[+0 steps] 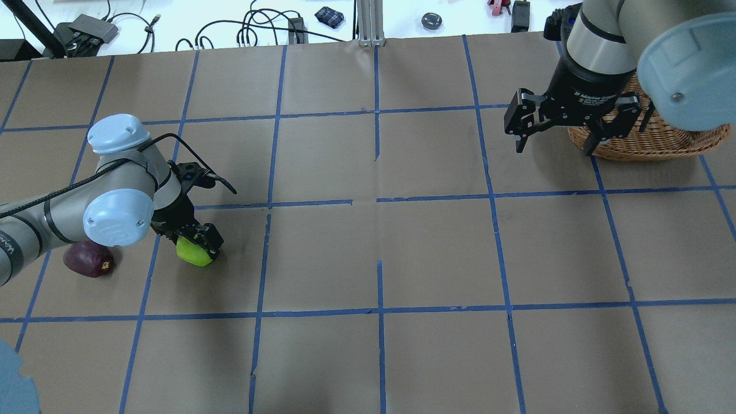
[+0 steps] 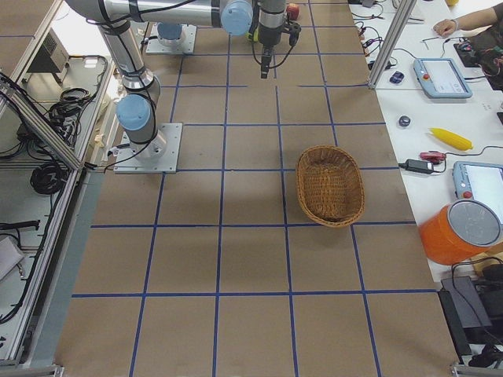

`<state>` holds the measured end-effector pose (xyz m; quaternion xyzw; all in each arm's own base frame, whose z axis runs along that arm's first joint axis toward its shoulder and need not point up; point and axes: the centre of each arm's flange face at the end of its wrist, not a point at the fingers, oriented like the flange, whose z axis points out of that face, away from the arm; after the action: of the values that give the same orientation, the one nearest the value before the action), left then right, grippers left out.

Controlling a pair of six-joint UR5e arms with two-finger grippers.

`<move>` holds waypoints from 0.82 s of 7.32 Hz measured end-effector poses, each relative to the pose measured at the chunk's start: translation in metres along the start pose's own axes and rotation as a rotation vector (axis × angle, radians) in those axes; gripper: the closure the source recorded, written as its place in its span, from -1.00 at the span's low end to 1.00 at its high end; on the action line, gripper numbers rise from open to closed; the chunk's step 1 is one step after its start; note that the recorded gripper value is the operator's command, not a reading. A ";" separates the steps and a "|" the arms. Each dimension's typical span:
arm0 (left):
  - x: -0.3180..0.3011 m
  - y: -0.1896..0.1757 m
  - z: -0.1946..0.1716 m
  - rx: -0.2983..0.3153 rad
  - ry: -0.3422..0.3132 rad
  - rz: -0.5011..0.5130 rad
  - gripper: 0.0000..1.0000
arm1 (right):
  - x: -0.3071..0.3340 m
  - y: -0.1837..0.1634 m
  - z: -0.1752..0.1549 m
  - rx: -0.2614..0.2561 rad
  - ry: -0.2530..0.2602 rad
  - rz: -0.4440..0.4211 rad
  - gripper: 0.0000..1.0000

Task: Put all apples into basket
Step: 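Close the left gripper around the green apple, then carry the green apple with the left gripper toward the table center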

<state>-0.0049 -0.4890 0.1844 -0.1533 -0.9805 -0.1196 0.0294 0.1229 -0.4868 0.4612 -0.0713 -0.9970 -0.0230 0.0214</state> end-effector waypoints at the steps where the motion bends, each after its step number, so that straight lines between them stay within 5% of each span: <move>1: 0.002 -0.007 -0.012 0.036 0.015 -0.088 -0.11 | 0.000 0.000 0.000 0.001 -0.001 0.004 -1.00; 6: 0.122 -0.087 -0.075 0.191 0.108 -0.470 0.11 | 0.014 -0.012 -0.001 0.029 0.000 0.021 -1.00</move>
<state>-0.1459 -0.5519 0.2490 0.0887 -0.9931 -0.0379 0.0673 0.1078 -0.4966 0.4621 -0.0814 -0.9964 -0.0085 0.0225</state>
